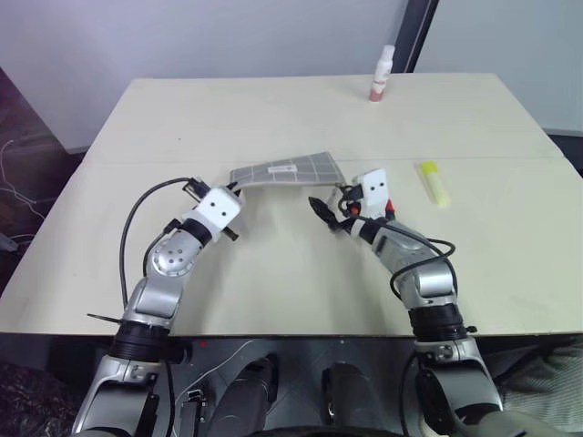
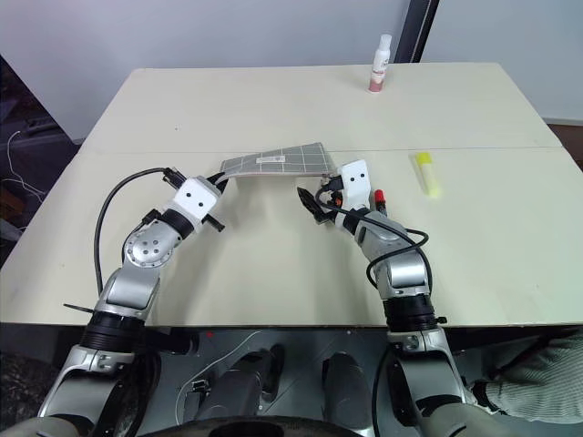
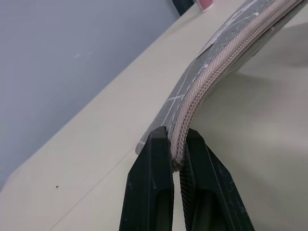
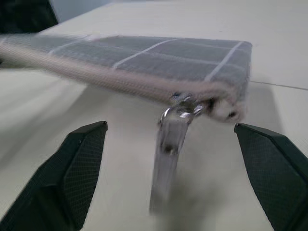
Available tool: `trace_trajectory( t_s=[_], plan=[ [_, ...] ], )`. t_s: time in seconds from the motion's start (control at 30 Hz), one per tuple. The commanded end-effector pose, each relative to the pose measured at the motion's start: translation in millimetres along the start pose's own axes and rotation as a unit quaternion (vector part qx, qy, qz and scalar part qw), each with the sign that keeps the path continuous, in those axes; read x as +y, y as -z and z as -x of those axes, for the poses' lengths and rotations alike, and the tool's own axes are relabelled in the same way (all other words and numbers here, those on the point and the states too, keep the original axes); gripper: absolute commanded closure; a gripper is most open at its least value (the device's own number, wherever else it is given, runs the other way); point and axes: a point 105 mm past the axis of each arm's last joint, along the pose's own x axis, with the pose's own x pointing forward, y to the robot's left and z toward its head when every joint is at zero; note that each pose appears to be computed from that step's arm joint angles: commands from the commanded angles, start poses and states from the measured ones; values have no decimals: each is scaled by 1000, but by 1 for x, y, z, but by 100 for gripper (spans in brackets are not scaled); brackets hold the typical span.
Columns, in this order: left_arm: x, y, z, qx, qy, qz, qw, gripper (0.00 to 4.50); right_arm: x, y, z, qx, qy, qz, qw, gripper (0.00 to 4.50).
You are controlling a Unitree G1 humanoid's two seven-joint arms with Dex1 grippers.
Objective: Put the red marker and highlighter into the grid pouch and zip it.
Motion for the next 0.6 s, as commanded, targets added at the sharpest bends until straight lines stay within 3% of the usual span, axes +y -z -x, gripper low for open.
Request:
trace_trajectory(
  t_s=[0.03, 0.2, 0.4, 0.6],
  plan=[
    [8, -15, -2, -26, -9, -8, 1000, 450, 2, -19, -3, -31, -5, 4, 1000, 183],
    [5, -10, -1, -19, -6, -9, 1000, 450, 4, -14, 2, -6, -18, 47, 999, 448],
    [-7, -9, -1, -20, 13, -11, 1000, 450, 15, -13, -3, 25, -46, 140, 989, 448],
    [-28, -13, -4, -29, 49, 2, 998, 450, 50, -2, -18, 52, -129, 205, 969, 448]
  ],
)
